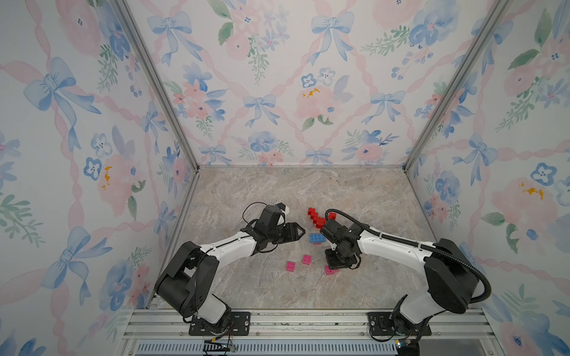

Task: Assemble the letter v with lego
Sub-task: Assemble the lego brick with the lego brick, then adjust the lego brick at the center of the board.

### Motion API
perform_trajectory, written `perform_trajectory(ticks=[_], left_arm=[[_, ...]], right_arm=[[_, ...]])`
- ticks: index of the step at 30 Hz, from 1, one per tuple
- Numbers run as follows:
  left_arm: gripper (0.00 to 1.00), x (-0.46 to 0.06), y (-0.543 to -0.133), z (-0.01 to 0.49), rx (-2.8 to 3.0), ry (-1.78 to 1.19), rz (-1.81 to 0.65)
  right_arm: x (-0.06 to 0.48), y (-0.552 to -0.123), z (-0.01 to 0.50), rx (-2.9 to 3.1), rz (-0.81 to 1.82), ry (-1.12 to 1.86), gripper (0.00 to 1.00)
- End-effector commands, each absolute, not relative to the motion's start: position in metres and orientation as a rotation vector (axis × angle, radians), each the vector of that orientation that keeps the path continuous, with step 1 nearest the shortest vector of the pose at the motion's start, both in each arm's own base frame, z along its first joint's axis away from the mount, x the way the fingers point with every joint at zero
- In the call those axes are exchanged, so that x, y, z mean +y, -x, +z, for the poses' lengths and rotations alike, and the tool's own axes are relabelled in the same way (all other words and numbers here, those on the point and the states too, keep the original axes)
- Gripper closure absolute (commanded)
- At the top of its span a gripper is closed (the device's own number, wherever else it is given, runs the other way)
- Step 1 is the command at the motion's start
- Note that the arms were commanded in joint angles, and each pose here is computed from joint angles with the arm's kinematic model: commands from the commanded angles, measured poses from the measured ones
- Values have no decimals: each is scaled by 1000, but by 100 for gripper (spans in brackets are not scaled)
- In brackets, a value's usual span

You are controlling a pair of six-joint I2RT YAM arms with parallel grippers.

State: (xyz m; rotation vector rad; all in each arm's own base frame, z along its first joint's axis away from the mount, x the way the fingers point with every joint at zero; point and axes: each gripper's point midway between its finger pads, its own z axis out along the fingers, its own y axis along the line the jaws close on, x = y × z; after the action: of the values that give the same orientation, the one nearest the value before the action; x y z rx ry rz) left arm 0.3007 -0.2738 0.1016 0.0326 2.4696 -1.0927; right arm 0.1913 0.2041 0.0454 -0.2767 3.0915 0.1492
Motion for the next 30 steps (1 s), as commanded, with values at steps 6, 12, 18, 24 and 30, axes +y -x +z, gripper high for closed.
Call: perform_trajectory(ticks=[6,12,18,24,30], left_arm=[[28,-299,-285,87,2489,-13,-1365],[32,-312,-279,75,2513,-19,-1457],[36,-321,-280,59,2539,4,-1518],[39,-328,-288,54,2534,10,-1539],[43,-333,-294,50,2527,22,-1562]], right_arm=[[201,-212,86,2991,134,265,21],[183,-222,98,2929,187,212,25],[172,-225,104,2895,231,232,43],[168,-224,104,2892,242,263,47],[168,-226,95,2898,252,301,48]])
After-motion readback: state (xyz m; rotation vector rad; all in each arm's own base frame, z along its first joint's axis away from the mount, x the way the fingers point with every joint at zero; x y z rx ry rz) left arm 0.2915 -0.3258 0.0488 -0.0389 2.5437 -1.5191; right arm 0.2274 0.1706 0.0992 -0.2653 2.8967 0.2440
